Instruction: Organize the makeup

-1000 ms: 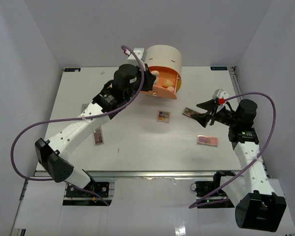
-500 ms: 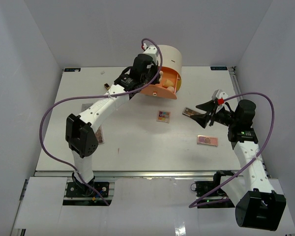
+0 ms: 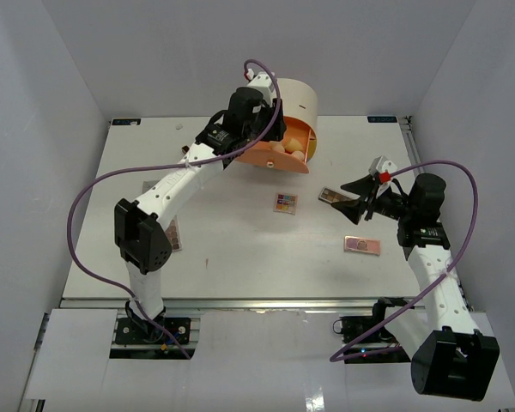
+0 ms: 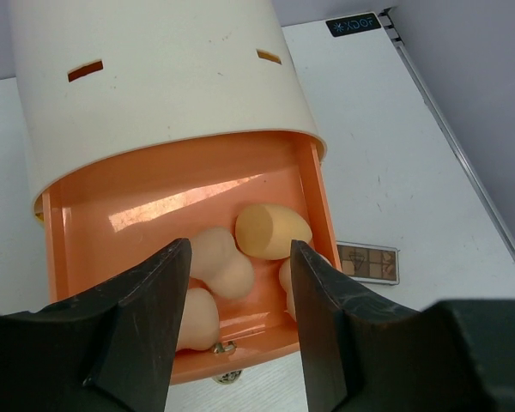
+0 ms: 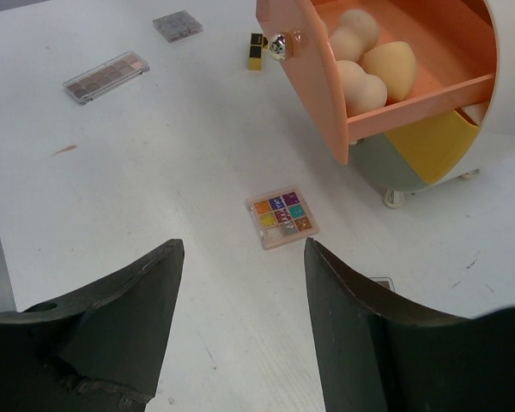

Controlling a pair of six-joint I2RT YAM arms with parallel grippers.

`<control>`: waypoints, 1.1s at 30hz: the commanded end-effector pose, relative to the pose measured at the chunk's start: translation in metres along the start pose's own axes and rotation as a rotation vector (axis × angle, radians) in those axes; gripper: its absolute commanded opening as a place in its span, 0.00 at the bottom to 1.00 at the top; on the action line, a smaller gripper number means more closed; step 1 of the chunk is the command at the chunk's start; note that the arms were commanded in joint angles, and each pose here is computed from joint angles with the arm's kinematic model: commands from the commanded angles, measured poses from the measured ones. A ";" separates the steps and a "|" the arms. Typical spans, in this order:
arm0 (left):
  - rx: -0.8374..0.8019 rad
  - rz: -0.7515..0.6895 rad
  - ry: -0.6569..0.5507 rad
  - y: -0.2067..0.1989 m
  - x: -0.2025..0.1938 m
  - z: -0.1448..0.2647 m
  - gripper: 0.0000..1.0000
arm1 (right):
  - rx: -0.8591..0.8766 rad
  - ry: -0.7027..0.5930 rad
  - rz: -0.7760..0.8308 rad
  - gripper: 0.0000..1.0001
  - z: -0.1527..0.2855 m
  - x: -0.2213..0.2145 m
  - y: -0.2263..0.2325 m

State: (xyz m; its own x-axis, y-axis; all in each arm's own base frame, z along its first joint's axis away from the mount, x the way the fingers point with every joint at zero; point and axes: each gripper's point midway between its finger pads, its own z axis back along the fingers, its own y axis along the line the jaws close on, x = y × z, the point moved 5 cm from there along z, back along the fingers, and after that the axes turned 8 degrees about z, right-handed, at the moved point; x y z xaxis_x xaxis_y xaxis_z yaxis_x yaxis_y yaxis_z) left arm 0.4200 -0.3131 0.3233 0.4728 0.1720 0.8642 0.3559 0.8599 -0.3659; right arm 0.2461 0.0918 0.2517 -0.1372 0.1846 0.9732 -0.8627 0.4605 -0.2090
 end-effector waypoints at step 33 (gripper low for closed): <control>0.128 0.072 -0.195 0.111 -0.108 0.236 0.89 | 0.186 0.364 0.632 0.15 -0.186 0.022 0.045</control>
State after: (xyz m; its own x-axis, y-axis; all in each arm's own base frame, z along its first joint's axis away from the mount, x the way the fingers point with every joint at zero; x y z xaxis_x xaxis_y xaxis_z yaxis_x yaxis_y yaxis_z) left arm 0.2227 -0.1364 0.2875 0.3242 0.3138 0.8924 0.2847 0.8673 -0.4084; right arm 0.2727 0.2592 0.2378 -0.5371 0.5180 0.6657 -0.8128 -0.1071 -0.5726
